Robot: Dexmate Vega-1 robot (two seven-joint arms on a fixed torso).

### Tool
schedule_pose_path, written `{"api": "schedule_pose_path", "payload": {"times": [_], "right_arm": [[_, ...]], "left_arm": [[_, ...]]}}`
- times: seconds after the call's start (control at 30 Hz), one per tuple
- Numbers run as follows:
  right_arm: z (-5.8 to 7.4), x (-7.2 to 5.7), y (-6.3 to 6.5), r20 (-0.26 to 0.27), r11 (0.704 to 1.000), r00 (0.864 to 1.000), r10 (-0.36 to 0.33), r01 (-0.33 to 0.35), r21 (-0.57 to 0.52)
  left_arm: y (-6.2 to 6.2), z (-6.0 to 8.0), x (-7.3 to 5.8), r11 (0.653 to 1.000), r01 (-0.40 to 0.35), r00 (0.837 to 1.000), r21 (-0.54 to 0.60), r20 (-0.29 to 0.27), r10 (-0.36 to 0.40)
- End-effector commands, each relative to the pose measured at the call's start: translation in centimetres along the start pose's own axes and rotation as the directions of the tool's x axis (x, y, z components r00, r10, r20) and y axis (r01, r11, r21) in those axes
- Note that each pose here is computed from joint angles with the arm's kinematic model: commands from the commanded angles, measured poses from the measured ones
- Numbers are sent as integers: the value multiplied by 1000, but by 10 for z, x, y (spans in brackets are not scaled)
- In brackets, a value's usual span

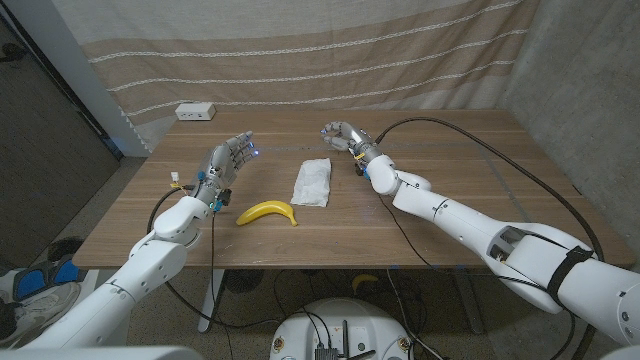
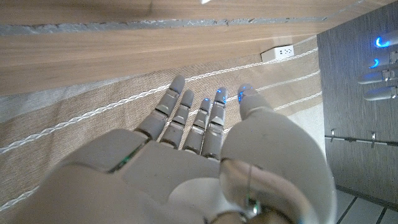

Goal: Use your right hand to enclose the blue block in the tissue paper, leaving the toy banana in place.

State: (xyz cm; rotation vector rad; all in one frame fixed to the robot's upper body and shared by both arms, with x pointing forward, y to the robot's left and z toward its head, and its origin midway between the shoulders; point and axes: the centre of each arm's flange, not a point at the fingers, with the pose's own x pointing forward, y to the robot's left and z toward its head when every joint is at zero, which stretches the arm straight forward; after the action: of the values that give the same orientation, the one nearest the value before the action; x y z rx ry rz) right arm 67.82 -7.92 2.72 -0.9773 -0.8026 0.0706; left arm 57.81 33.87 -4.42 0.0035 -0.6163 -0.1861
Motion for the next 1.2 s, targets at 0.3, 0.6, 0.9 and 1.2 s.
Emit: {"api": "schedule_pose_path", "payload": {"times": [0.3, 0.6, 0.9, 1.2], "right_arm": [[1, -30, -27, 73, 897, 996, -59, 21, 442], [-9, -44, -32, 90, 810, 994, -68, 2, 587], [-27, -64, -40, 99, 708, 989, -106, 5, 706], [-53, -96, -45, 35, 603, 983, -181, 83, 794]], "left_arm": [[-3, 4, -7, 1000, 18, 1000, 6, 3, -18], [-1, 6, -13, 1000, 20, 1000, 12, -10, -20], [-3, 6, -13, 999, 48, 998, 23, -34, -47], [-10, 6, -6, 997, 69, 997, 22, -46, -68]]}}
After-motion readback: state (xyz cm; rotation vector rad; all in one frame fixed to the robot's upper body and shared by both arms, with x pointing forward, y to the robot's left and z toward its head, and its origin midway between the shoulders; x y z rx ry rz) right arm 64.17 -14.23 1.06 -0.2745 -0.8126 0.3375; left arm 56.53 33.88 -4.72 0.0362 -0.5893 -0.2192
